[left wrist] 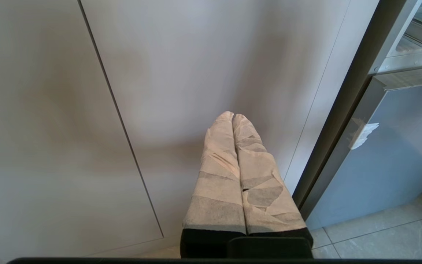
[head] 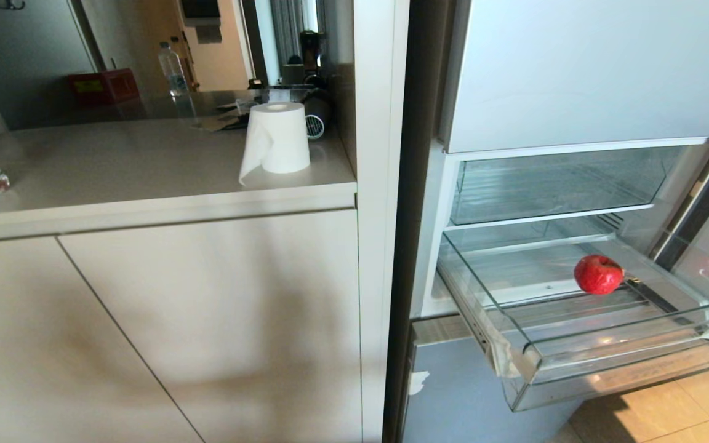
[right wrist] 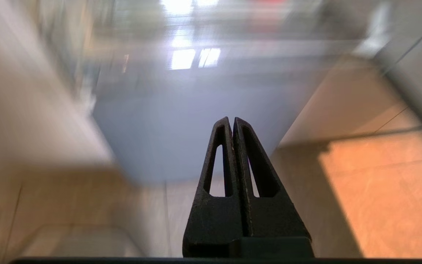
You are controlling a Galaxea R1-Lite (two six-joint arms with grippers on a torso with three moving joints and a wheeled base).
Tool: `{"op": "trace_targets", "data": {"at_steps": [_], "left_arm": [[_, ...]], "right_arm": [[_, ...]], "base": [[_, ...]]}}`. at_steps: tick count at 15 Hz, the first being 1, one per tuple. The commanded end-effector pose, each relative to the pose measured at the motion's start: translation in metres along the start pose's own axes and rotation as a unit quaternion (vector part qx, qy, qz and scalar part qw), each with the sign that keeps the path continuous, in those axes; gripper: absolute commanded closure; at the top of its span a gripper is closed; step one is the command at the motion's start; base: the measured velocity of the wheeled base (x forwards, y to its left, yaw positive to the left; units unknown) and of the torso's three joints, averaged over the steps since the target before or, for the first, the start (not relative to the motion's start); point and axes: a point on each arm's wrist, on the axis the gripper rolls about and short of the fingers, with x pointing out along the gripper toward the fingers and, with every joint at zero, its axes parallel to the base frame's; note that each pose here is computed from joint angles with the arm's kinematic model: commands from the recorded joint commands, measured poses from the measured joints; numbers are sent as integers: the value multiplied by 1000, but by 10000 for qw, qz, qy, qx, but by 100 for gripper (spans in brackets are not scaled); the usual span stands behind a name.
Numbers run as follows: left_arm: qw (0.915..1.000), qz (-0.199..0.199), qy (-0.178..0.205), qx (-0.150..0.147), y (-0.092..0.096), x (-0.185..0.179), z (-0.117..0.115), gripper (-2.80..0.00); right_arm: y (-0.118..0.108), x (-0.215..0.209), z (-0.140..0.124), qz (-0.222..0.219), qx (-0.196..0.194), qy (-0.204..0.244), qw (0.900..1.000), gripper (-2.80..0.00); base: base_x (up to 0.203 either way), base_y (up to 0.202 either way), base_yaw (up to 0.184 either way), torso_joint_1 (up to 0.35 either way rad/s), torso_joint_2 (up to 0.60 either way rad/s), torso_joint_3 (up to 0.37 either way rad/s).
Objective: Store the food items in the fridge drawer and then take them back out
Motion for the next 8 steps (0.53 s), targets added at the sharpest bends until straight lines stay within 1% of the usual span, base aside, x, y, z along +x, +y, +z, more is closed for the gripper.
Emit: {"op": "trace_targets", "data": {"at_steps": [1,3,4,5,7,8], "left_arm": [[10000,2,8,-1,0,0,0,0],[10000,2,14,4,0,0,0,0],[10000,2,8,-1,0,0,0,0],[10000,2,8,-1,0,0,0,0],[10000,2,8,-1,0,0,0,0],[10000,2,8,-1,0,0,0,0]], "right_arm": [[2,-13,-19,163,-59,-275,9995,0],[2,-23,-24,229,-141,-999,9946,0],[2,-25,-25,240,-163,-1172,9927,0],[2,-25,-26,268,-179,-1193,9923,0],[2,-25,-26,278,-1,-1166,9928,0],[2,-25,-26,273,27,-1165,9928,0]], "base": [[0,0,0,0,0,0],[0,0,0,0,0,0],[0,0,0,0,0,0],[0,0,0,0,0,0],[0,0,0,0,0,0],[0,0,0,0,0,0]]}}
